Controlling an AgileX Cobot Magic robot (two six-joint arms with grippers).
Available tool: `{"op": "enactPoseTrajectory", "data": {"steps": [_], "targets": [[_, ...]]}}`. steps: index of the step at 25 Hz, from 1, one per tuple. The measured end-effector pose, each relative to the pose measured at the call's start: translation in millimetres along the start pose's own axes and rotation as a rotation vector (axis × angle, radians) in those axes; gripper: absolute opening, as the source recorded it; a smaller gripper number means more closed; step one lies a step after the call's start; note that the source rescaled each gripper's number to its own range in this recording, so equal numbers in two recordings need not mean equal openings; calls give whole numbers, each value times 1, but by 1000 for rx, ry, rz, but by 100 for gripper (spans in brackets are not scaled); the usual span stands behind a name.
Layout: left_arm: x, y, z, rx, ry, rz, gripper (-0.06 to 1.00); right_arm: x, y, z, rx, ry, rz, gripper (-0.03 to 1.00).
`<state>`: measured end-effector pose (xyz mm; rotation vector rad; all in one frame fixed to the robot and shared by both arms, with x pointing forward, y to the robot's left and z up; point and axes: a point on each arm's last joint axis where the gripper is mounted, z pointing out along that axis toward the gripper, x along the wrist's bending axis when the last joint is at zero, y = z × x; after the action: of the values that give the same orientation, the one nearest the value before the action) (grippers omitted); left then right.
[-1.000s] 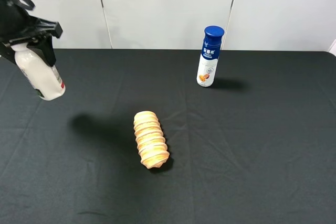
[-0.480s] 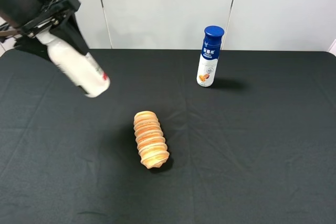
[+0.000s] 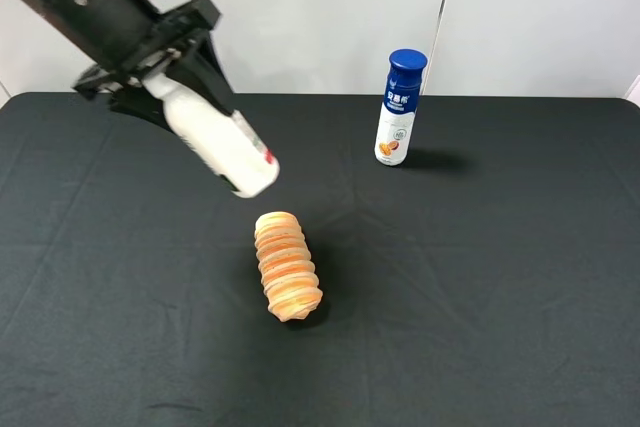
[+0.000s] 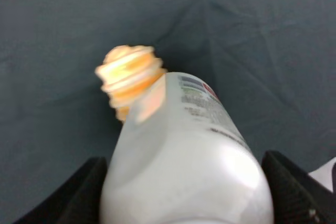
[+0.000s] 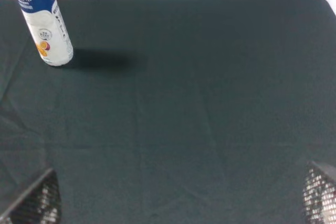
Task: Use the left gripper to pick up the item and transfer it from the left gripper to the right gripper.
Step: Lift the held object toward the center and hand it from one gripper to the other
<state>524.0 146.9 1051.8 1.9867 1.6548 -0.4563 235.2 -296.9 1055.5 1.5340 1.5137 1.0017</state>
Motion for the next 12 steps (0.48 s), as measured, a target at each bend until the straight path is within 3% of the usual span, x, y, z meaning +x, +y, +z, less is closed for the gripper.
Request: {"op": "enactPoseTrajectory", "data": {"steps": [3, 7, 12], "targets": [[-10, -1, 13, 19, -41, 28, 2, 0, 0, 0, 0, 1, 21, 100], [-25, 0, 28, 42, -171, 36, 2, 2, 6, 4, 44, 22, 32, 100], [-36, 4, 33, 22, -331, 52, 2, 14, 38, 16, 128, 146, 3, 100]]}}
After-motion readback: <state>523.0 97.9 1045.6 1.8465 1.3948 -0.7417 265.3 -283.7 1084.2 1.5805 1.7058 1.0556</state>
